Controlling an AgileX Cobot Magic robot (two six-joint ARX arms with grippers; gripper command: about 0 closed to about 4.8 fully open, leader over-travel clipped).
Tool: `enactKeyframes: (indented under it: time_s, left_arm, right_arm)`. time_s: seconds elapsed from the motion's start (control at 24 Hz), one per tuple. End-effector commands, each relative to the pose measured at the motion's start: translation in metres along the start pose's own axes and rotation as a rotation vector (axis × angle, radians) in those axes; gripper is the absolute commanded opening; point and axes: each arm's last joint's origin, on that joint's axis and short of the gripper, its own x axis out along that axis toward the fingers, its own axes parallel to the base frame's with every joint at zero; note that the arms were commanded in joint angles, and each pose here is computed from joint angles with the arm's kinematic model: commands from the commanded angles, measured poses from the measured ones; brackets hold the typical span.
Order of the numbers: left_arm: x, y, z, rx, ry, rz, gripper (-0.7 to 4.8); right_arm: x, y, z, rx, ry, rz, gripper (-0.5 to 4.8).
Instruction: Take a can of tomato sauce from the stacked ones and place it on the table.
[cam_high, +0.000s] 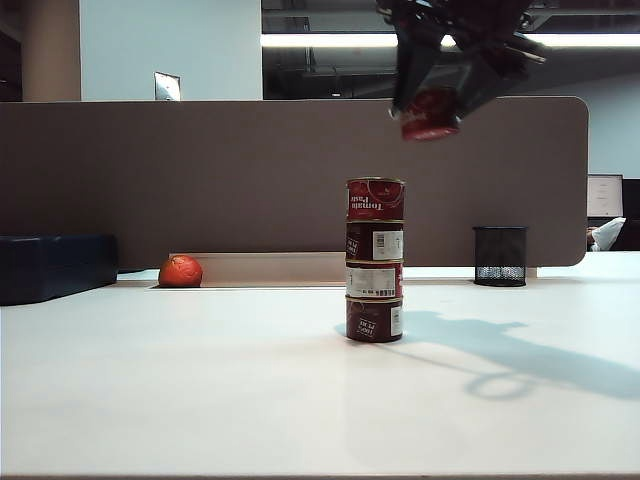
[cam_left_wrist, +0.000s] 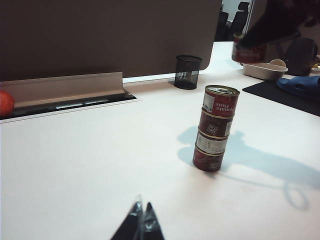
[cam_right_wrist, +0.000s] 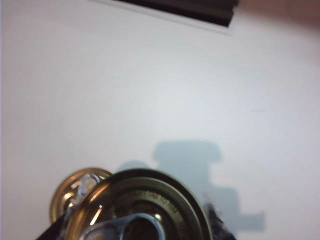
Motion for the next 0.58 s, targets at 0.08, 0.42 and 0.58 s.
enactKeyframes:
  time_s: [0.08, 0.42, 0.58]
  left_arm:
    - [0.000, 0.000, 0.003, 0.009, -0.016, 0.002, -0.06]
    - [0.000, 0.000, 0.003, 0.009, -0.016, 0.002, -0.06]
    - [0.000, 0.000, 0.003, 0.009, -0.016, 0.003, -0.06]
  right_arm:
    - [-0.004, -0.001, 0.000, -0.002, 0.010, -0.023, 2.60]
    - [-0.006, -0.008, -0.001, 0.016, 0.018, -0.041, 2.59]
    - [-0.012, -0.014, 0.001, 0.026, -0.001, -0.073, 2.59]
